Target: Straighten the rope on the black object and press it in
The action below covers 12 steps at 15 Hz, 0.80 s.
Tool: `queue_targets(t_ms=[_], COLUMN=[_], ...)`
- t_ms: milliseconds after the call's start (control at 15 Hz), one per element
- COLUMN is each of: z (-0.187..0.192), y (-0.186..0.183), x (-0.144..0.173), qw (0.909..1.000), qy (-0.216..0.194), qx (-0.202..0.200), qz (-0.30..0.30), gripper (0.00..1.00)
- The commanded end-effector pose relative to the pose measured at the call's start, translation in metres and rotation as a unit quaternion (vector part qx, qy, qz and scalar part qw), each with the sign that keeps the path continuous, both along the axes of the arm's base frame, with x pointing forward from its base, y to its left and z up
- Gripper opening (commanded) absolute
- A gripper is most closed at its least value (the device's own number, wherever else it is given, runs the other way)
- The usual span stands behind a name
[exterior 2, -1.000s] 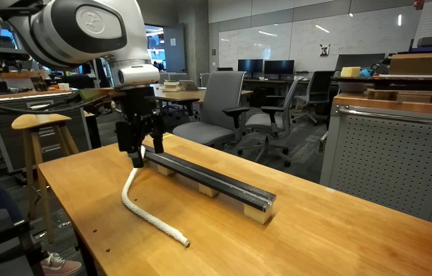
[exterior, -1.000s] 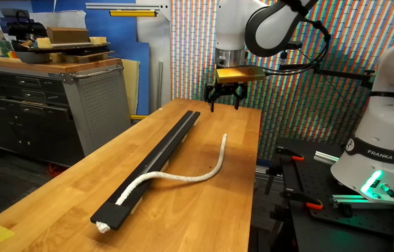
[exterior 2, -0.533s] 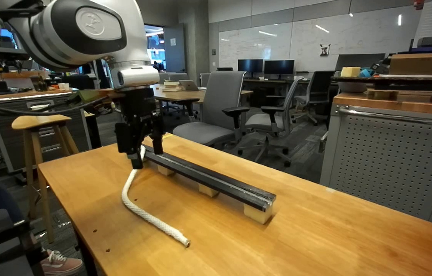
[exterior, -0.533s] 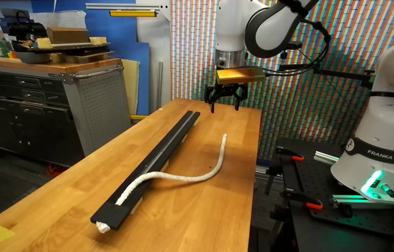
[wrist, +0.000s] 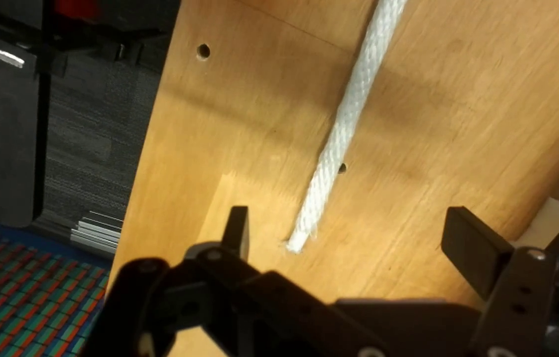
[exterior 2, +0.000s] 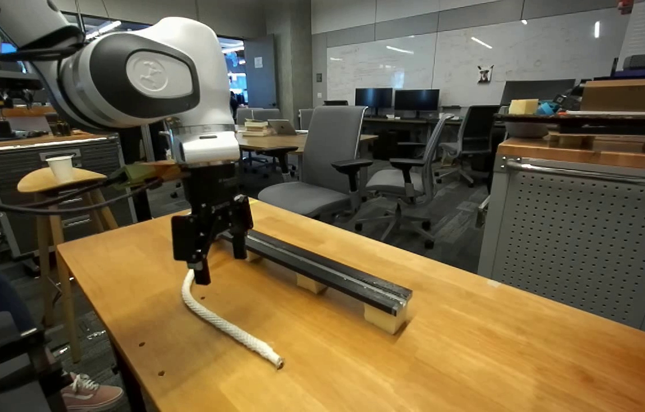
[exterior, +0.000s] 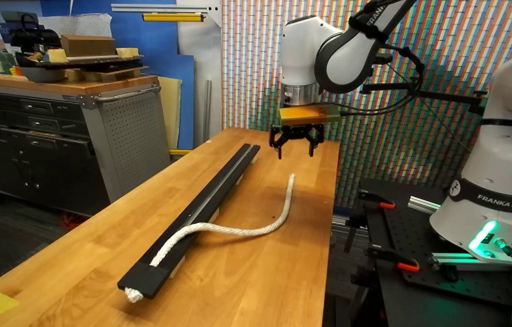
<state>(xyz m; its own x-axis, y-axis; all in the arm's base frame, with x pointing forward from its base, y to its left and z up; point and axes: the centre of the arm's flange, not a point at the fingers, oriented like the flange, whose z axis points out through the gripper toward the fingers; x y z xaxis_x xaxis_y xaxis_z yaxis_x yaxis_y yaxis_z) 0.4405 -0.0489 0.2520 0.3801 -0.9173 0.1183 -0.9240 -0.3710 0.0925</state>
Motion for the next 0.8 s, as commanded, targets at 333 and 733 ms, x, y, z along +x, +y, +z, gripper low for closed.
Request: queue_targets(t_ms=[333, 733], z=[-0.051, -0.081], y=[-0.026, -0.044], x=[0.010, 0.017], qw=[0.9954, 0.9915], qy=[-0.037, -0.036], qx=[0.005, 0.009], qz=[-0.088, -0.125], gripper=[1.00, 1.00])
